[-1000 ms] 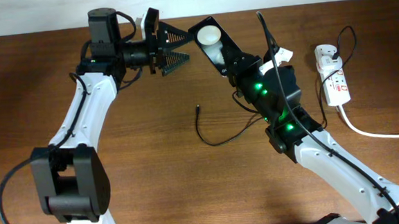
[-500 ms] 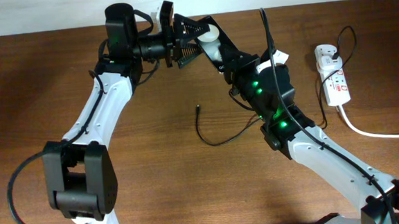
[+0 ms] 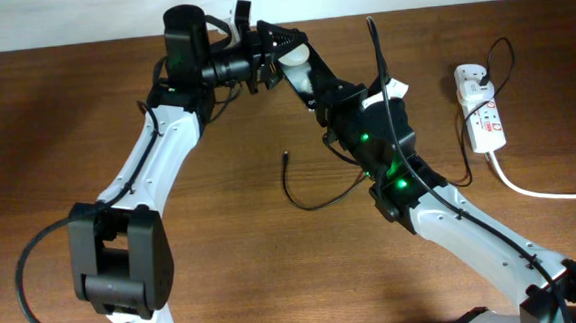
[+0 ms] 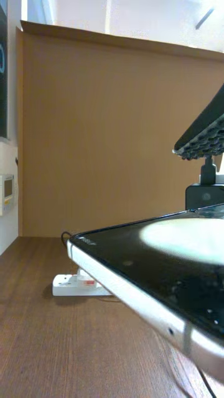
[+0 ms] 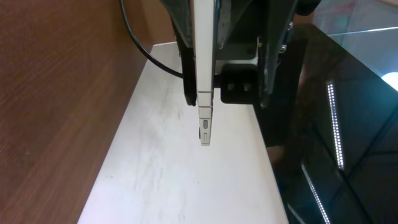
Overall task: Plug charger to phone and switch on socket
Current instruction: 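Bring the left gripper to the phone's top and grip it, then release the phone from the right gripper and move it toward the cable, then lower the right gripper onto the black cable's USB-C plug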
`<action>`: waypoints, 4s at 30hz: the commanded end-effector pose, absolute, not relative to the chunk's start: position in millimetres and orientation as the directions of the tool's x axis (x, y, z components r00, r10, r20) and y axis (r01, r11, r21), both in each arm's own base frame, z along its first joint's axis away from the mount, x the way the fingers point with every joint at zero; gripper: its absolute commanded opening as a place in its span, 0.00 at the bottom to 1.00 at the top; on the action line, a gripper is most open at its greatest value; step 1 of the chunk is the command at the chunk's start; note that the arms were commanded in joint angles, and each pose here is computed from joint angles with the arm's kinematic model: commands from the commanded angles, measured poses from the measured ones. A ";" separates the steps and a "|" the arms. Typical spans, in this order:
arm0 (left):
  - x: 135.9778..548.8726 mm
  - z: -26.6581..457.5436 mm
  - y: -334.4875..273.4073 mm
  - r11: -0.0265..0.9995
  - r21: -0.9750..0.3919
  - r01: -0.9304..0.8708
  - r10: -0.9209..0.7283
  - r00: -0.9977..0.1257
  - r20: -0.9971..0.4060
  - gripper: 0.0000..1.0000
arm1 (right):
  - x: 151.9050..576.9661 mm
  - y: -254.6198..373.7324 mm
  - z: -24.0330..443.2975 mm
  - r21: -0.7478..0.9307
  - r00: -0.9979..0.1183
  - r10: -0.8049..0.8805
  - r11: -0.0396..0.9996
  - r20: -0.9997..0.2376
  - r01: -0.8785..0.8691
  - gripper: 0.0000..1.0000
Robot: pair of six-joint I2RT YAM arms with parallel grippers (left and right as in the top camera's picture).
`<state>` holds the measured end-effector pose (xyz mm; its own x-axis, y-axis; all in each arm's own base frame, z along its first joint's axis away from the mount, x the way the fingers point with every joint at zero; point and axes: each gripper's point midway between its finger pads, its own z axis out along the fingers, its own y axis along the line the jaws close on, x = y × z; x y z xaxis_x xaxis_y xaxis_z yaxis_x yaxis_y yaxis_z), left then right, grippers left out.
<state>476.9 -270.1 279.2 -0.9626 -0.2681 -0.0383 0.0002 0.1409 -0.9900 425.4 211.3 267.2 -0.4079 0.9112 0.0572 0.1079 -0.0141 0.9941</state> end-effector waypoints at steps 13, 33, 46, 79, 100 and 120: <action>478.8 280.7 -272.8 0.144 -0.990 0.014 -0.276 -0.960 -0.054 0.15 | 424.5 217.1 280.6 0.996 -0.418 0.906 -0.028 0.058 0.079 0.04; 490.8 280.9 -249.3 0.142 -0.990 0.004 -0.318 -0.947 -0.049 0.00 | 424.7 216.6 280.2 0.996 -0.417 0.907 -0.027 0.058 0.080 0.72; 491.7 263.4 -170.3 0.188 -0.979 0.077 -0.286 -0.949 -0.130 0.00 | 409.8 221.6 221.1 0.952 -0.464 0.884 0.093 0.057 0.293 1.00; 465.4 276.2 -117.6 0.094 -0.961 0.260 -0.170 -0.947 -0.273 0.00 | 287.2 203.3 86.1 0.411 -0.937 -0.033 0.893 -0.348 -0.184 0.75; 472.6 278.1 -67.0 0.109 -0.960 0.257 -0.259 -0.925 -0.277 0.00 | 342.4 221.5 164.3 0.323 -0.957 -0.064 0.933 -0.282 -0.158 0.42; 473.4 279.8 -36.6 0.112 -0.961 0.254 -0.307 -0.911 -0.276 0.00 | 392.2 271.2 54.0 0.350 -0.988 -0.065 0.930 -0.143 -0.112 0.33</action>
<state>477.9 -35.2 272.6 -0.9093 -0.3317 -0.2513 0.2204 0.1283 -0.9669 389.8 259.7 57.1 -0.9870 -0.0776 -0.1405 -0.1221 0.9313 0.3431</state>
